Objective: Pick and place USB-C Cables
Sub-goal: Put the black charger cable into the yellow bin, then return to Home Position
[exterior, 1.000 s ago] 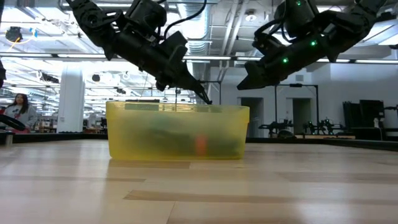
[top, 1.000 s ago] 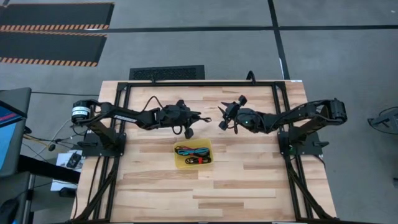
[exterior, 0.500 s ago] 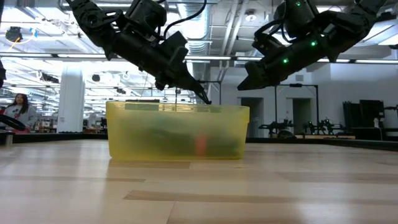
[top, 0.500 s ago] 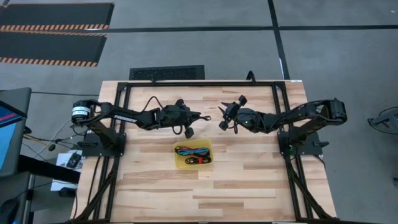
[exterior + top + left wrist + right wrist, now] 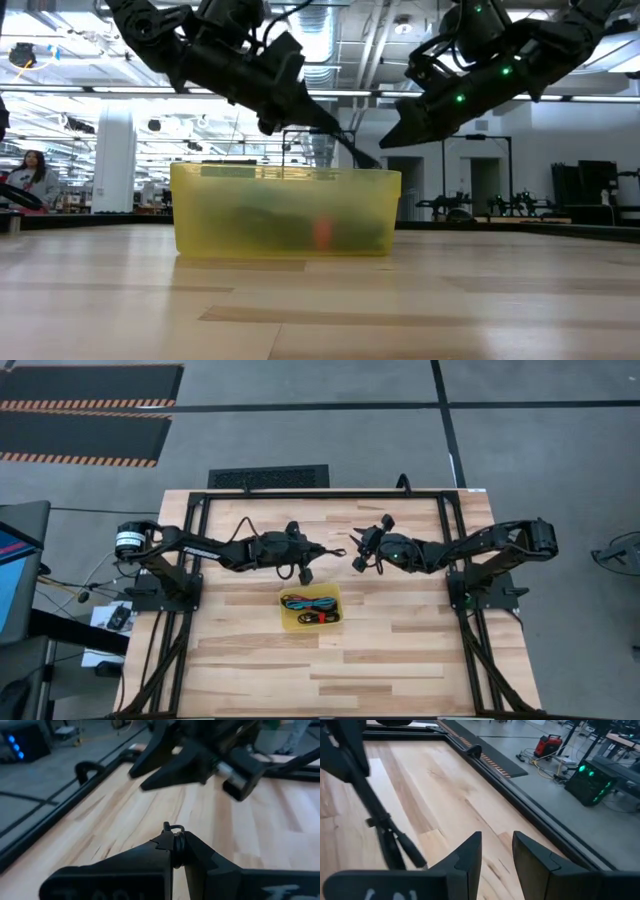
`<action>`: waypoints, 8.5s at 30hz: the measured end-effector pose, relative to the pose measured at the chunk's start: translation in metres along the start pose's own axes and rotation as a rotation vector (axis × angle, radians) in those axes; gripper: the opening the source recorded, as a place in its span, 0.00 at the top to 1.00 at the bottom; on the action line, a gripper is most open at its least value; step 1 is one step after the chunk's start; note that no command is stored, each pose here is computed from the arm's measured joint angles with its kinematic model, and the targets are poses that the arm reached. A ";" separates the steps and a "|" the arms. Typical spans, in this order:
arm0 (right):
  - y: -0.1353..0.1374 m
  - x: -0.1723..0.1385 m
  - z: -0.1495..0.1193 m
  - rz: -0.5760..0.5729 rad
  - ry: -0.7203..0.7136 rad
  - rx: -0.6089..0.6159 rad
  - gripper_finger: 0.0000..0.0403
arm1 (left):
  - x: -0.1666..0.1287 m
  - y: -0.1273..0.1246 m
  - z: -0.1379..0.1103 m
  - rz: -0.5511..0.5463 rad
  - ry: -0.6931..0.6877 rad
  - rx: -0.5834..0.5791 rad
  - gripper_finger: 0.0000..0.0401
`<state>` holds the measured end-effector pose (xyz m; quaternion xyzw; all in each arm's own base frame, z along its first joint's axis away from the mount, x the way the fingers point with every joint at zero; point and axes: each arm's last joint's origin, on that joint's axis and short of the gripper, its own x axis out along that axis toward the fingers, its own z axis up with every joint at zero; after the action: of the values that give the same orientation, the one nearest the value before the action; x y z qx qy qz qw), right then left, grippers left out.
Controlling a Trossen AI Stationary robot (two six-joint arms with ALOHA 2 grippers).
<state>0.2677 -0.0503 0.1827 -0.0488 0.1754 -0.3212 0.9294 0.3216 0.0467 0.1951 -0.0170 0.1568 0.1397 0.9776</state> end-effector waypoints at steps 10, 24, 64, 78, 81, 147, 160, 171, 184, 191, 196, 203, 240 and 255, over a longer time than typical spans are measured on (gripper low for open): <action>0.001 -0.003 0.002 -0.001 0.003 0.049 0.68 | -0.005 -0.026 0.001 -0.030 -0.031 0.081 0.99; 0.001 -0.004 -0.007 -0.015 0.082 0.053 0.70 | -0.010 -0.048 0.002 -0.073 -0.056 0.076 0.99; -0.008 0.001 -0.006 -0.032 0.086 -0.010 0.70 | -0.062 -0.130 -0.006 0.034 -0.066 0.078 0.99; -0.008 0.001 -0.006 -0.032 0.082 -0.008 0.70 | -0.059 -0.128 -0.008 0.029 -0.063 0.014 0.97; -0.008 0.001 -0.006 -0.032 0.079 -0.006 0.70 | -0.055 -0.128 -0.011 0.035 -0.058 0.015 0.98; -0.010 0.003 0.002 -0.039 0.043 0.010 0.70 | -0.065 -0.144 -0.028 -0.051 0.063 -0.106 0.97; -0.010 0.003 0.001 -0.039 0.043 -0.008 0.70 | -0.069 -0.139 -0.036 -0.089 0.203 -0.141 0.61; -0.007 -0.010 0.020 0.226 -0.077 0.063 0.70 | -0.102 -0.109 0.015 0.146 -0.043 -0.083 0.61; -0.023 -0.049 0.029 0.514 -0.258 0.102 0.70 | -0.085 -0.071 -0.010 0.065 -0.172 -0.105 0.70; -0.020 -0.053 0.029 0.658 -0.275 0.099 0.70 | -0.087 -0.064 -0.015 0.082 -0.214 -0.077 0.71; -0.018 -0.055 0.030 0.754 -0.284 0.094 0.70 | -0.088 -0.062 -0.020 0.082 -0.223 -0.083 0.71; -0.014 -0.060 0.026 0.843 -0.327 0.090 0.70 | -0.091 -0.059 -0.025 0.077 -0.259 -0.104 0.71; -0.016 -0.061 0.017 0.831 -0.369 0.044 0.70 | -0.061 -0.042 -0.038 0.111 -0.290 -0.106 0.71; -0.025 -0.052 0.008 0.781 -0.268 0.046 0.70 | -0.058 -0.007 -0.031 0.115 -0.233 -0.101 0.71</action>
<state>0.2176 -0.0385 0.2105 0.0008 0.0509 0.0611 0.9968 0.2612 0.0222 0.1833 -0.0408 0.0359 0.2041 0.9774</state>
